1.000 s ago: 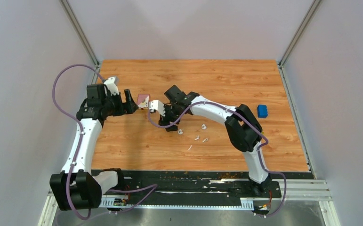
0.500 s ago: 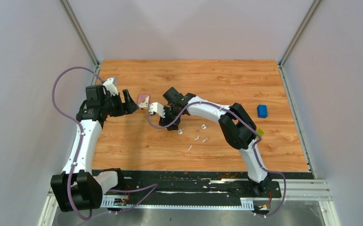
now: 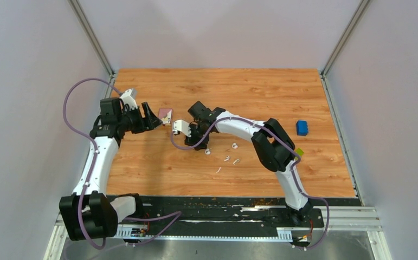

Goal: Insert the wireless bluetooth earbuds into the charging case
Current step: Pick up the charging case at the center of the board, then adjust the charging case at the center of the board.

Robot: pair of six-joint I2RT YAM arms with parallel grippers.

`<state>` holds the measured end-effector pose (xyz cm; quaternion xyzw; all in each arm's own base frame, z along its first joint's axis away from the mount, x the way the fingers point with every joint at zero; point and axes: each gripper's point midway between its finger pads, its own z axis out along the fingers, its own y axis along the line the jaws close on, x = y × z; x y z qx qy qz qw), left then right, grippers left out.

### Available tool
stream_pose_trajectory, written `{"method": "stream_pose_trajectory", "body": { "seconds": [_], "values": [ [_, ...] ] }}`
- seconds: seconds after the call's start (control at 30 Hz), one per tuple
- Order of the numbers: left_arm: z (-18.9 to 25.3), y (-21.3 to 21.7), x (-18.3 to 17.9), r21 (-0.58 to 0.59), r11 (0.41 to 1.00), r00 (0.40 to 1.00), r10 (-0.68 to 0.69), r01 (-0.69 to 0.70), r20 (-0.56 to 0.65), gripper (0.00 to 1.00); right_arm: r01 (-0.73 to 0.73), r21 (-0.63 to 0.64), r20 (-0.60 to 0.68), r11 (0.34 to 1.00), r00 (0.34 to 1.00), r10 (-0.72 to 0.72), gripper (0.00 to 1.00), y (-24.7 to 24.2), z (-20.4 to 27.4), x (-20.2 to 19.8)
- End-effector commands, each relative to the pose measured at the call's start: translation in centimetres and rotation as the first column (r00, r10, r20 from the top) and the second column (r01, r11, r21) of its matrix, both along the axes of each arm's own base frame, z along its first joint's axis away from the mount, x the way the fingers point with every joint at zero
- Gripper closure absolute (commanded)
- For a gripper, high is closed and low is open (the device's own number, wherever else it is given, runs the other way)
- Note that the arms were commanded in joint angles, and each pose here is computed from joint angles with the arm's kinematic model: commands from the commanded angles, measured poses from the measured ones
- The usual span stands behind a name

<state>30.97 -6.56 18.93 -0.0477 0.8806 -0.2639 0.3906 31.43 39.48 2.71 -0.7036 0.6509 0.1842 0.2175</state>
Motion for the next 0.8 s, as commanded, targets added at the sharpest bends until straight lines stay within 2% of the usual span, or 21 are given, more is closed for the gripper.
{"method": "stream_pose_trajectory", "body": {
  "seconds": [0.0,0.17,0.37,0.77],
  "values": [
    [0.0,-1.9,0.5,-0.079,0.994,0.997,-0.070,0.071,0.013,0.23,-0.043,0.125,0.157,0.991,0.987,0.023,0.79,0.5,8.0,0.8],
    [1.5,-5.6,0.5,-0.147,0.960,0.970,-0.227,0.237,0.082,0.26,-0.114,0.227,0.328,0.967,0.944,0.034,0.81,-0.2,14.8,0.6],
    [3.9,-10.9,-1.1,-0.189,0.866,0.884,-0.433,0.462,0.178,0.29,-0.130,0.292,0.422,0.948,0.906,-0.006,0.81,-0.9,20.3,0.5],
    [6.6,-14.3,-0.9,-0.252,0.782,0.817,-0.504,0.570,0.280,0.34,-0.151,0.363,0.452,0.920,0.892,-0.032,0.80,-0.5,23.4,0.1]
  ]
}}
